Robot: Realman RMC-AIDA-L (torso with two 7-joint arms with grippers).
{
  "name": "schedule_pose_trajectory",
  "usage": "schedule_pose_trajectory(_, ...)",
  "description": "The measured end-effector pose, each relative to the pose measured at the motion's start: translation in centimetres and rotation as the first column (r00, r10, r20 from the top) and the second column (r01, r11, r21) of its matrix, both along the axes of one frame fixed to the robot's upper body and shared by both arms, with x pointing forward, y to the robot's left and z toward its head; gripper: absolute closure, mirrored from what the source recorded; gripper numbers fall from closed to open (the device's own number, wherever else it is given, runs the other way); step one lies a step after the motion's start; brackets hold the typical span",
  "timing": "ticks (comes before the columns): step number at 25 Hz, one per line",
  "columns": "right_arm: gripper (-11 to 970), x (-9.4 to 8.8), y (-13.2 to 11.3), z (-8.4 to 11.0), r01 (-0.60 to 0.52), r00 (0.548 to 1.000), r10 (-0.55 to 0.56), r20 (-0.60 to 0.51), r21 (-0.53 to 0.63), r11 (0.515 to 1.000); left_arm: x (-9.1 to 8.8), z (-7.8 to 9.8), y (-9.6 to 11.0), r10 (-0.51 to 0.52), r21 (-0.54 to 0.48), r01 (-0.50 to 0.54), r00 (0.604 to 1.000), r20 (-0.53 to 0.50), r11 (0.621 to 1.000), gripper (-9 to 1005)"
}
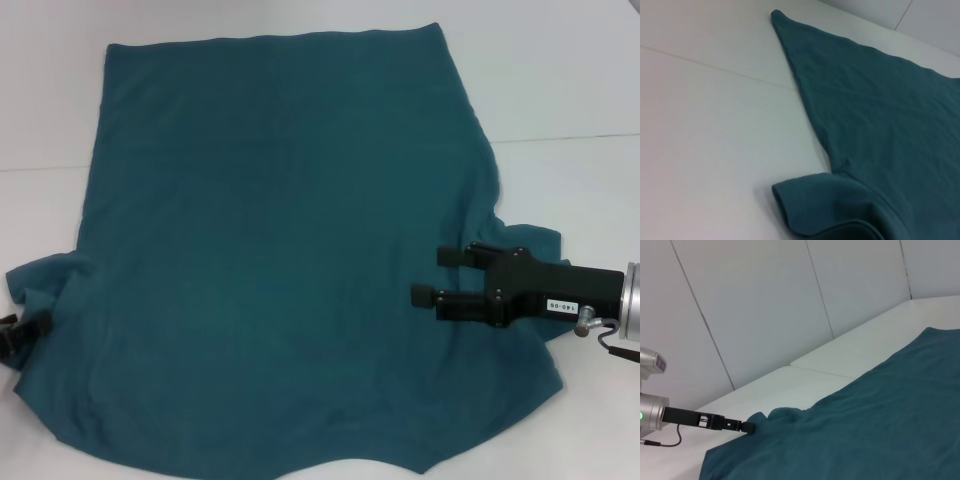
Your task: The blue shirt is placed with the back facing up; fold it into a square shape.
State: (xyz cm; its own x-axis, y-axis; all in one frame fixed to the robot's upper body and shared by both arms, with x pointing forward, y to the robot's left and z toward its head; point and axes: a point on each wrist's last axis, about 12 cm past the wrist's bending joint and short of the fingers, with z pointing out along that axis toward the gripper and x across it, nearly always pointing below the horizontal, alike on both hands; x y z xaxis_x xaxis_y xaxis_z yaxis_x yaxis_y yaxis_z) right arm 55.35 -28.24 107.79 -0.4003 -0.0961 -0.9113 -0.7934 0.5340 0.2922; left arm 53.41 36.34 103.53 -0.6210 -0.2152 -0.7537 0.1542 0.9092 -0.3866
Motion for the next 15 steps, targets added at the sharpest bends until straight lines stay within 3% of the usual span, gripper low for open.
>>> schedule_pose_trajectory(15,48,-0.07,-0.14,-0.06,0.008,1.0,-0.008,0.0,0.004,1.0,0.59,0.58,-0.19,-0.014,-0.002,0.014,1.0,0.018,1.0,890)
